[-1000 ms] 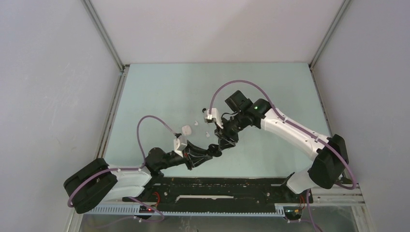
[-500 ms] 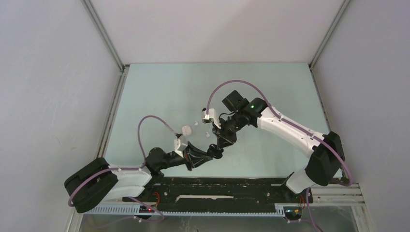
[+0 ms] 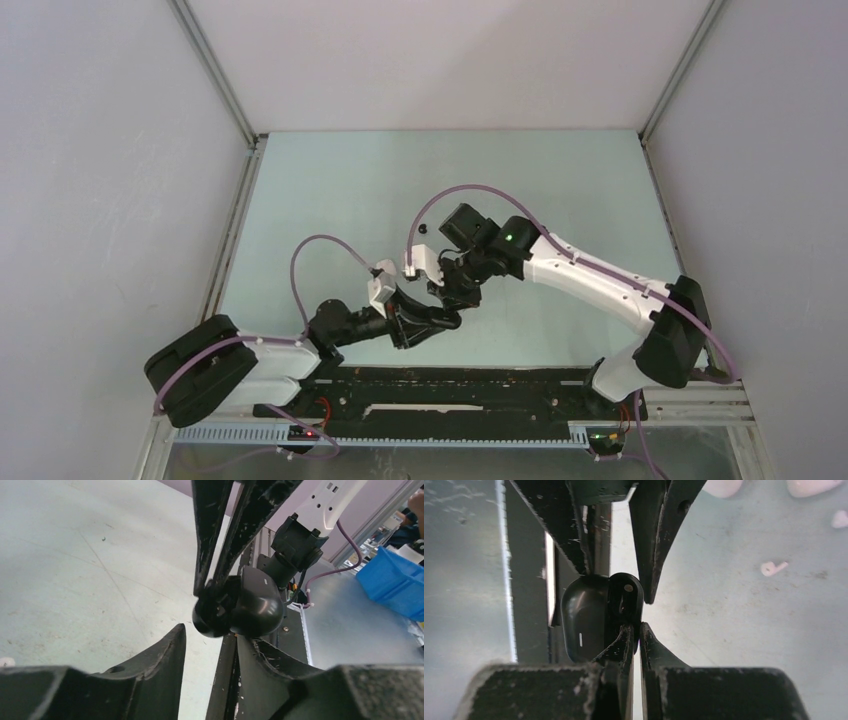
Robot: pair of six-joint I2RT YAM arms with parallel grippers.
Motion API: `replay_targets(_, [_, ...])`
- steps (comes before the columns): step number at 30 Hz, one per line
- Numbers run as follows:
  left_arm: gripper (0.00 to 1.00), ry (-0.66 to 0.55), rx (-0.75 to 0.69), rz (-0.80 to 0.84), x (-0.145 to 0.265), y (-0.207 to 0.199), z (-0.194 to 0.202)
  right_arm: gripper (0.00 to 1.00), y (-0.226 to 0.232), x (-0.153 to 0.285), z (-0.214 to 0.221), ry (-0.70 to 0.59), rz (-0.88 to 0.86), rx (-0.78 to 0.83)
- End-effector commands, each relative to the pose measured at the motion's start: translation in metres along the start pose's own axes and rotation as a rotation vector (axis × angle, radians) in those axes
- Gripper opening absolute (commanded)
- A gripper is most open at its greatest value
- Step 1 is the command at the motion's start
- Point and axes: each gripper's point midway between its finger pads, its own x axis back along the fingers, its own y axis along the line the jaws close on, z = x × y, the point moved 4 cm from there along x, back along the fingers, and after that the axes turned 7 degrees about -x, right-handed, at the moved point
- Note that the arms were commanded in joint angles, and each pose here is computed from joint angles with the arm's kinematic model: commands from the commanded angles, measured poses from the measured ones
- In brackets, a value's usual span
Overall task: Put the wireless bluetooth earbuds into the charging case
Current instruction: Pass from the left arm to the right, then pass from the right arm to the left
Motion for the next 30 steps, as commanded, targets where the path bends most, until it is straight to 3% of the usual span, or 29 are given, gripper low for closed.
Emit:
replay_targets(1, [0.50, -0.044, 0.051, -0.024, -0.009, 0.005, -0.016, 0.01, -0.019, 0.026, -0.012, -0.008, 0.250, 0.106])
replay_targets(5, [0.57, -0.045, 0.168, -0.031, -0.007, 0.005, -0.015, 0.01, -0.029, 0.036, -0.010, 0.004, 0.366, 0.137])
replay_targets(11, [0.64, -0.092, 0.465, -0.024, -0.022, 0.002, -0.035, 0.01, -0.034, 0.043, -0.006, 0.019, 0.455, 0.171])
replay_targets(16, [0.64, -0.147, 0.518, -0.025, -0.026, 0.003, -0.054, 0.01, -0.034, 0.042, -0.003, 0.042, 0.486, 0.200])
replay_targets(24, [0.66, -0.102, 0.574, -0.054, -0.036, 0.014, -0.043, 0.01, -0.031, 0.044, -0.003, 0.043, 0.487, 0.213])
replay_targets(30, [0.56, -0.073, 0.589, -0.051, -0.041, 0.018, -0.038, 0.02, -0.029, 0.044, -0.003, 0.042, 0.488, 0.217])
